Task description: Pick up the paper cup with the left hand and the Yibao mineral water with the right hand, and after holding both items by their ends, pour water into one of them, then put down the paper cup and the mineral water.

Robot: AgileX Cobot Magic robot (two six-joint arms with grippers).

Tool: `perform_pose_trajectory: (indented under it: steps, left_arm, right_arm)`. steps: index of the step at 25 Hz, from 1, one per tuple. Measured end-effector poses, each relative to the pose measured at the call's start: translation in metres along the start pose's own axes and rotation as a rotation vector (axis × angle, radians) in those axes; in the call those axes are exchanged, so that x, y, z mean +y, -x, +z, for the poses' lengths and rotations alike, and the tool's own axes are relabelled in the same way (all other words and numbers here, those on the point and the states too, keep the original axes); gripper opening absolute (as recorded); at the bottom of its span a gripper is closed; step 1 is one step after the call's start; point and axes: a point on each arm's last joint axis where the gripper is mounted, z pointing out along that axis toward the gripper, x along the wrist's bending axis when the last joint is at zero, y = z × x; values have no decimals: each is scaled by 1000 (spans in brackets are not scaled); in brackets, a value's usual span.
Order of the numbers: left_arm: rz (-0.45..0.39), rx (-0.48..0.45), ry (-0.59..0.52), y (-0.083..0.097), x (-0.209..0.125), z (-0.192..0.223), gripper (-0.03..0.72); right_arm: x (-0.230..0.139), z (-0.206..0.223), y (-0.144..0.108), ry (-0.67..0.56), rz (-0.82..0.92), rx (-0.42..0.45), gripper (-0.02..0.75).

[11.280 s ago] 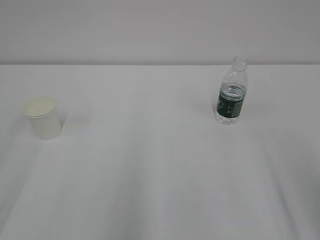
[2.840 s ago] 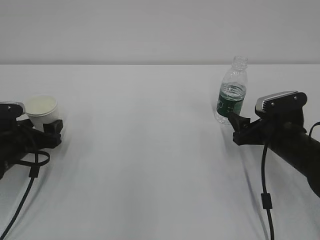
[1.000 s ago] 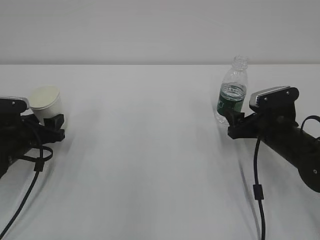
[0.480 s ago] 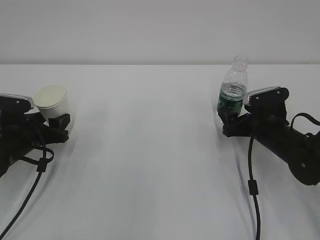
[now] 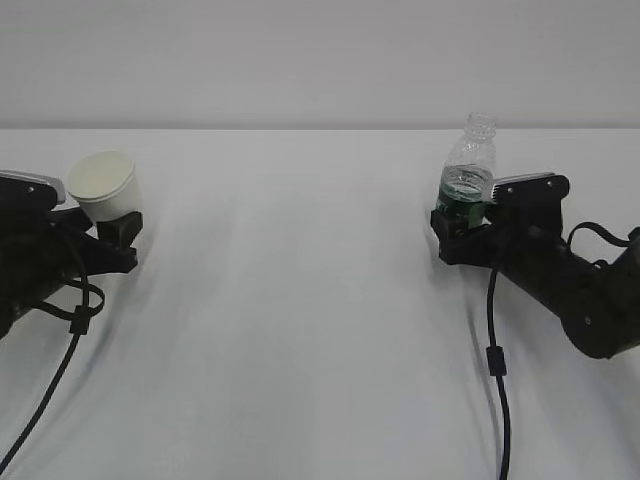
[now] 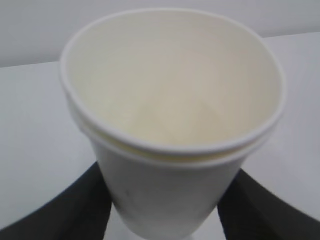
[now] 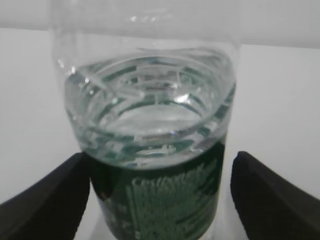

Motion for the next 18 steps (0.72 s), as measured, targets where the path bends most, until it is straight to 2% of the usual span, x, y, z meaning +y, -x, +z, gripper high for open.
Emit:
perform_pose_trajectory:
  steps: [12, 15, 18]
  left_arm:
    - [15, -91, -6, 8, 0, 0, 438]
    - [10, -110, -8, 10, -1, 0, 438]
    - [11, -130, -9, 12, 0, -1, 436]
  right_arm:
    - [11, 17, 3, -23, -6, -8, 674]
    - [8, 17, 3, -52, -9, -6, 652]
    - [6, 16, 2, -71, -17, 4, 591]
